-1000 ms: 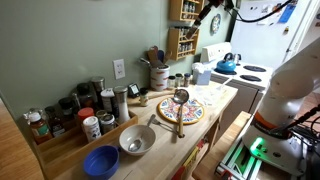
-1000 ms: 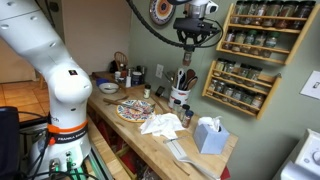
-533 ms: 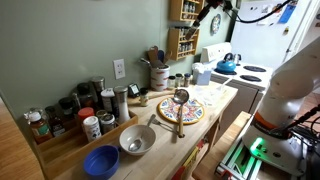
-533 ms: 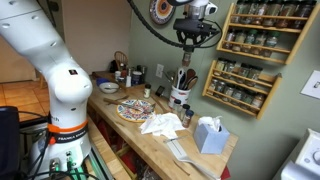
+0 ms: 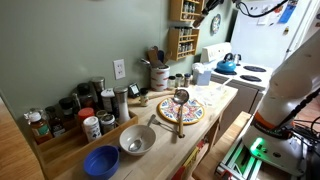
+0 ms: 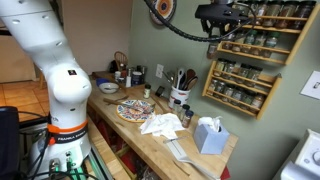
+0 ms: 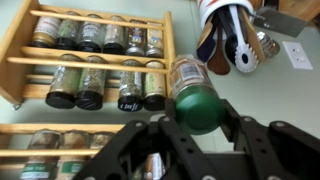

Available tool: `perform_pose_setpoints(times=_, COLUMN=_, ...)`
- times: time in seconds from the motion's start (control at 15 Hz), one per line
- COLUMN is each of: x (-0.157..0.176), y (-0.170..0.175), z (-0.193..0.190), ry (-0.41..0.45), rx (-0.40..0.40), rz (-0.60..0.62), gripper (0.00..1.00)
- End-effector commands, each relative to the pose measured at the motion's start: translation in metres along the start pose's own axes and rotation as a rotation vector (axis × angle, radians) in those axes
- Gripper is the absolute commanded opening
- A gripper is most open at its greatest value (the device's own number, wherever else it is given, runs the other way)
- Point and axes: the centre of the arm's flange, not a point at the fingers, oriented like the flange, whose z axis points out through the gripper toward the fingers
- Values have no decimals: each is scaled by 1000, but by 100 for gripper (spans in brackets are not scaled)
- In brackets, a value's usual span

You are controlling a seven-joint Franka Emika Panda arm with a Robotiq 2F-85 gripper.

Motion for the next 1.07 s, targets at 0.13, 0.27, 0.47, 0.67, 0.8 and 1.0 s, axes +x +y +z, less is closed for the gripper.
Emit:
perform_pose_setpoints(times=0.13, x=41, y=80, z=-50, ry=150, rx=-14, rz=92, gripper=20)
perform_pose_setpoints(times=0.27, x=55, y=99, z=-58, ry=196, rx=-44, rz=106, gripper=20)
perform_pose_setpoints(times=0.47, x=68, y=124, z=-61, ry=224, rx=-85, rz=139, gripper=20)
perform_pose_setpoints(times=0.67, x=71, y=149, z=-62, ry=221, rx=-137, rz=173, gripper=20)
perform_pose_setpoints(times=0.8, x=69, y=167, z=-64, ry=213, rx=-172, rz=187, gripper=20)
perform_pose_setpoints(times=1.0, x=72, y=182, z=-62, ry=222, rx=-173, rz=195, gripper=20)
